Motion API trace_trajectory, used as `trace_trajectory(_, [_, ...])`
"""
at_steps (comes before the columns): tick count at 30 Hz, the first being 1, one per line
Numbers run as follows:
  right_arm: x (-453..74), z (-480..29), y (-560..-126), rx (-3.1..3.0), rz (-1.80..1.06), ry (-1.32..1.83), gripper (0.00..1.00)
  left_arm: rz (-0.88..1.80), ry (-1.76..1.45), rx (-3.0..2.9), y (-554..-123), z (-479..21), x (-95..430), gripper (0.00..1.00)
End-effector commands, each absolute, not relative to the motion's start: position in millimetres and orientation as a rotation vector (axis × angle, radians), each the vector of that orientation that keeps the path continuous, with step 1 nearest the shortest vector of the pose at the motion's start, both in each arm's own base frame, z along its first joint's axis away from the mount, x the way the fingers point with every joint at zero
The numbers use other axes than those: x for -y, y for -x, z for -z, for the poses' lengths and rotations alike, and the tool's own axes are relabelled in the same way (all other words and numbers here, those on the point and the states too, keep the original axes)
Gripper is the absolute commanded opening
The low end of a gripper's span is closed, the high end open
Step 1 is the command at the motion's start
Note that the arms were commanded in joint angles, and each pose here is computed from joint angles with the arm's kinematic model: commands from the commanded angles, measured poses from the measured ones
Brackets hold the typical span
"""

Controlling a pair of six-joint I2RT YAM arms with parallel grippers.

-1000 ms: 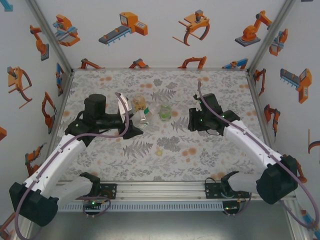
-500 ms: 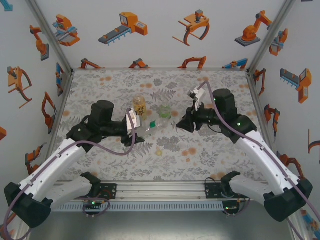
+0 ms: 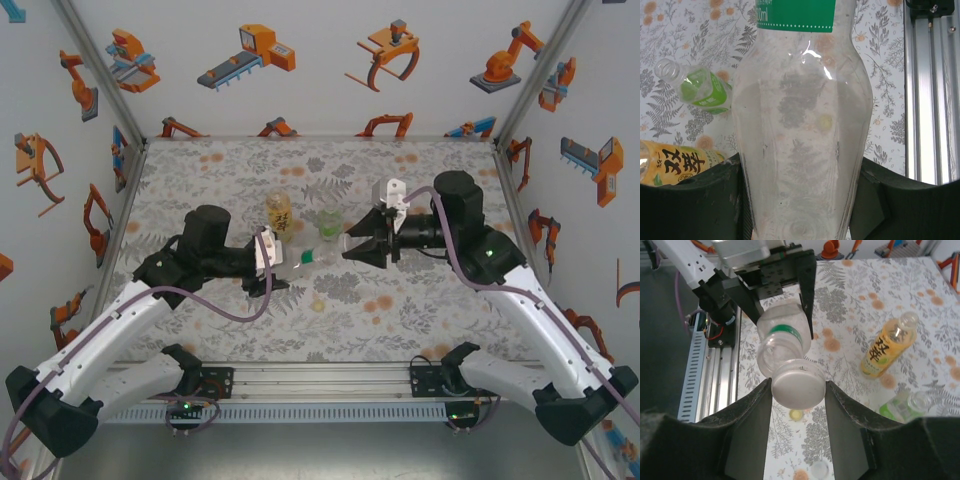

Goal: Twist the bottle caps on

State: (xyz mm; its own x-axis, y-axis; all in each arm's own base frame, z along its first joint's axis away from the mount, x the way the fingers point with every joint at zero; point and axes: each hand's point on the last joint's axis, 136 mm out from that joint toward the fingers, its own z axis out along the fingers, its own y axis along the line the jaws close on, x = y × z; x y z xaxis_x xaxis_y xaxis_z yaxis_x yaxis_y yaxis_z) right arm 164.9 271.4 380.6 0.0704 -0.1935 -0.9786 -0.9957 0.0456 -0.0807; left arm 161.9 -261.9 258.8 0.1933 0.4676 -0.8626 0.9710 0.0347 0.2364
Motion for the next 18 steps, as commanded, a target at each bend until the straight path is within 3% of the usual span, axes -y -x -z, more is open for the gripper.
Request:
trace_trajectory(1, [-274,-388,-151,-1.207,-0.98,1.445,0.03,0.712,-1.605,-1.393,-156,-254,262,0.0])
trace_trajectory(18, [-290,-369,-139,-1.207,-0.954,1.592,0.03,0.735,-1.621,-1.387,-153,-255,264,0.0])
